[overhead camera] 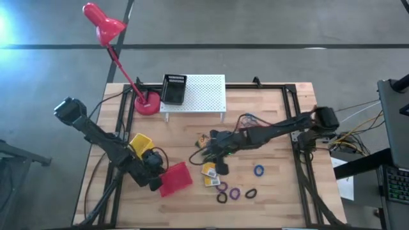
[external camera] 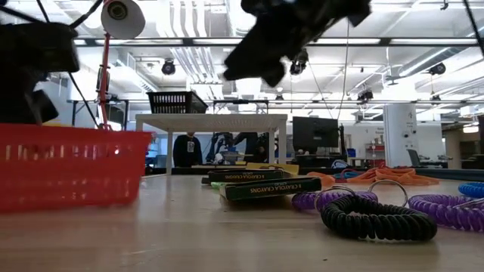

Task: Pick & Place Office Desk Supplies
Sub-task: Put the red bin on the shelf on the shelf, then put the yellow bin on the shelf

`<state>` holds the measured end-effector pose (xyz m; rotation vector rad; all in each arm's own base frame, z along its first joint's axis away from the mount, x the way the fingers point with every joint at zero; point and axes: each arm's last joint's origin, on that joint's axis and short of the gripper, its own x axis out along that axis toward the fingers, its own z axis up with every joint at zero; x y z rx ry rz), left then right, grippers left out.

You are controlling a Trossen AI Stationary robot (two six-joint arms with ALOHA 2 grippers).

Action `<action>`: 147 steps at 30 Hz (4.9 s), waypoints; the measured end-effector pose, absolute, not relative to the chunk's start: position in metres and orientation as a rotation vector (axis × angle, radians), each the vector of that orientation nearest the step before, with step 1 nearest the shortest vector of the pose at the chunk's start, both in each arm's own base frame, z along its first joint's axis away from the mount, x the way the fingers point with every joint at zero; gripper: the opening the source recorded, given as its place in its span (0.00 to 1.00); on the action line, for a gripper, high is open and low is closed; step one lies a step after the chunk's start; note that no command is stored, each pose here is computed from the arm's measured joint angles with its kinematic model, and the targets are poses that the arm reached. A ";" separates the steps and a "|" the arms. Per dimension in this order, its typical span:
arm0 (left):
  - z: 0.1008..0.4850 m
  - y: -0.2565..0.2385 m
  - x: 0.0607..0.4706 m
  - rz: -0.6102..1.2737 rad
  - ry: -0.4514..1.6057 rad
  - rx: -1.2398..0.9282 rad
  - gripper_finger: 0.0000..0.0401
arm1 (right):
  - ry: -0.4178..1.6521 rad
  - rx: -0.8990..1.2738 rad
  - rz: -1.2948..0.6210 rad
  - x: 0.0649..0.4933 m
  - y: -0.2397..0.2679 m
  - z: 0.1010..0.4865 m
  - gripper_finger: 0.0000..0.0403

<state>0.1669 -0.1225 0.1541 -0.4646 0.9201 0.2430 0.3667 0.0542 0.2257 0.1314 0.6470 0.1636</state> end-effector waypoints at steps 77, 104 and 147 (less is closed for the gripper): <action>0.321 0.291 0.335 0.279 1.089 0.417 0.33 | 0.497 0.242 -0.103 0.242 0.034 0.222 0.21; 0.335 -0.078 0.207 0.501 0.965 -0.403 0.33 | 0.239 -0.074 0.031 0.309 0.030 0.212 0.21; 0.150 -0.082 0.242 0.239 1.076 -0.593 0.06 | 0.213 0.082 0.183 0.312 0.051 0.222 0.21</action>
